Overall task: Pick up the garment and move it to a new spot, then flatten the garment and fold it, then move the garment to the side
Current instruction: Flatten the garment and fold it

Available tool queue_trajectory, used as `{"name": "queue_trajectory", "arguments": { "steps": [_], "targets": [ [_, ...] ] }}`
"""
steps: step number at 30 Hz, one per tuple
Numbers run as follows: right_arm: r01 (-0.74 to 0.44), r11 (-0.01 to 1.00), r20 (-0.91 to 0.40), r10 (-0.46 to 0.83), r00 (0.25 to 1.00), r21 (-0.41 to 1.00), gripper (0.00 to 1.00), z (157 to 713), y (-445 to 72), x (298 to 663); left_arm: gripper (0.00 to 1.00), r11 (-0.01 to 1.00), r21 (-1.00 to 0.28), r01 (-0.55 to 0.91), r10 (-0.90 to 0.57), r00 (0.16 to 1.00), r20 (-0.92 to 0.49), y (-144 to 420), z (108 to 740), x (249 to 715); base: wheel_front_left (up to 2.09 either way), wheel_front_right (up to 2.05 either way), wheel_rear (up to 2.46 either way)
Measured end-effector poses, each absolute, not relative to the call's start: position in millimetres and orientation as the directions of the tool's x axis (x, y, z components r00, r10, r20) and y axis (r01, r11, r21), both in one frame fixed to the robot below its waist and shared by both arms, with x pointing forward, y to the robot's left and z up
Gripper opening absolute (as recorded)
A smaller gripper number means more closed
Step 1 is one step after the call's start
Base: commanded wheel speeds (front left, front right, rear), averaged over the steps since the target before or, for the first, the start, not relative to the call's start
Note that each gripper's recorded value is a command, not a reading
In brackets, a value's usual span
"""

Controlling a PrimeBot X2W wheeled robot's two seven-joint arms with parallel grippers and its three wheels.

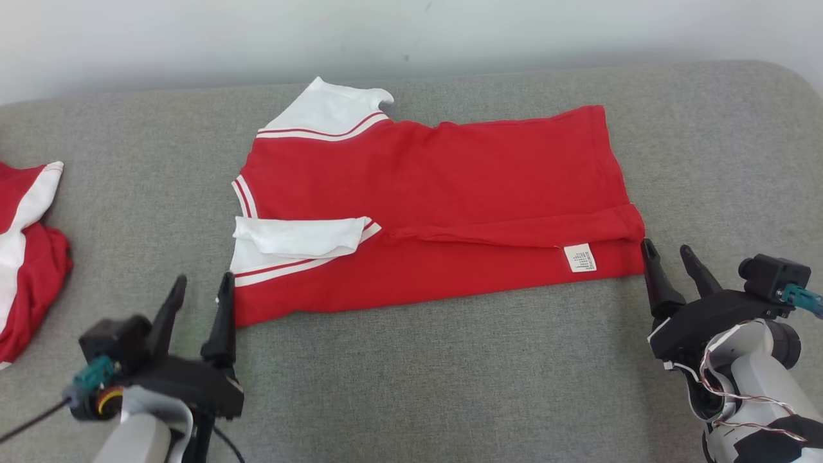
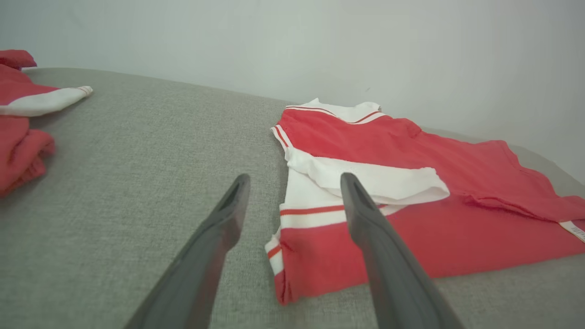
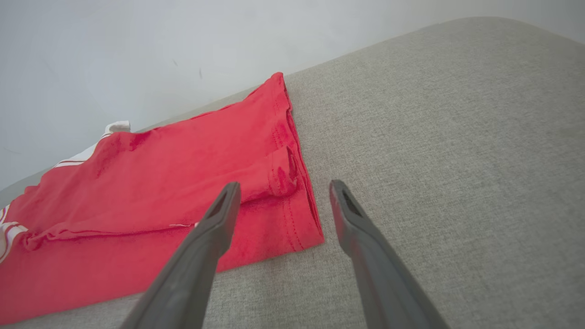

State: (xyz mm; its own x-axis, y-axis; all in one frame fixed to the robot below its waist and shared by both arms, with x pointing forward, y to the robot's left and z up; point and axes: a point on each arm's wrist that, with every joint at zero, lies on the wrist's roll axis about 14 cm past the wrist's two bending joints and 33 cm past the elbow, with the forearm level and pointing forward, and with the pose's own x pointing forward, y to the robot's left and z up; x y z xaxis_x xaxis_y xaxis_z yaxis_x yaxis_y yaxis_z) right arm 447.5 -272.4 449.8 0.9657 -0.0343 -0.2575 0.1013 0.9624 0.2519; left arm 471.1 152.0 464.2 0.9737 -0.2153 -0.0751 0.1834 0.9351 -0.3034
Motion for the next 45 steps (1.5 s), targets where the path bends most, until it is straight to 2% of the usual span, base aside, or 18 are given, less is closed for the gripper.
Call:
{"name": "queue_trajectory", "arguments": {
  "steps": [20,21,22,23,33,45],
  "targets": [
    [0.080,0.990,-0.361,-0.032,0.932,0.117,0.99,403,-267,460,1.00,0.942,-0.297,0.155,-0.243,0.927,-0.287,139,388,458,0.00,0.00,0.00],
    [0.081,0.990,-0.361,-0.035,0.932,0.115,0.39,403,-267,461,0.95,0.943,-0.297,0.152,-0.241,0.926,-0.292,139,386,458,0.00,0.00,0.00],
    [0.081,0.990,-0.362,-0.034,0.931,0.115,0.00,402,-266,463,0.49,0.943,-0.298,0.148,-0.239,0.926,-0.294,139,386,459,0.00,0.00,0.00],
    [0.080,0.990,-0.362,-0.033,0.931,0.116,0.00,402,-265,463,0.00,0.943,-0.299,0.142,-0.234,0.926,-0.298,140,385,460,0.00,0.00,0.00],
    [0.085,0.984,-0.320,-0.031,0.947,0.156,0.00,410,-259,462,0.00,0.933,-0.331,0.145,-0.231,0.943,-0.240,137,405,464,0.00,0.00,0.00],
    [0.091,0.971,-0.255,-0.033,0.966,0.219,0.00,423,-262,417,0.00,0.914,-0.393,0.102,-0.177,0.971,-0.159,145,429,417,0.00,0.00,0.00]
  ]
}}
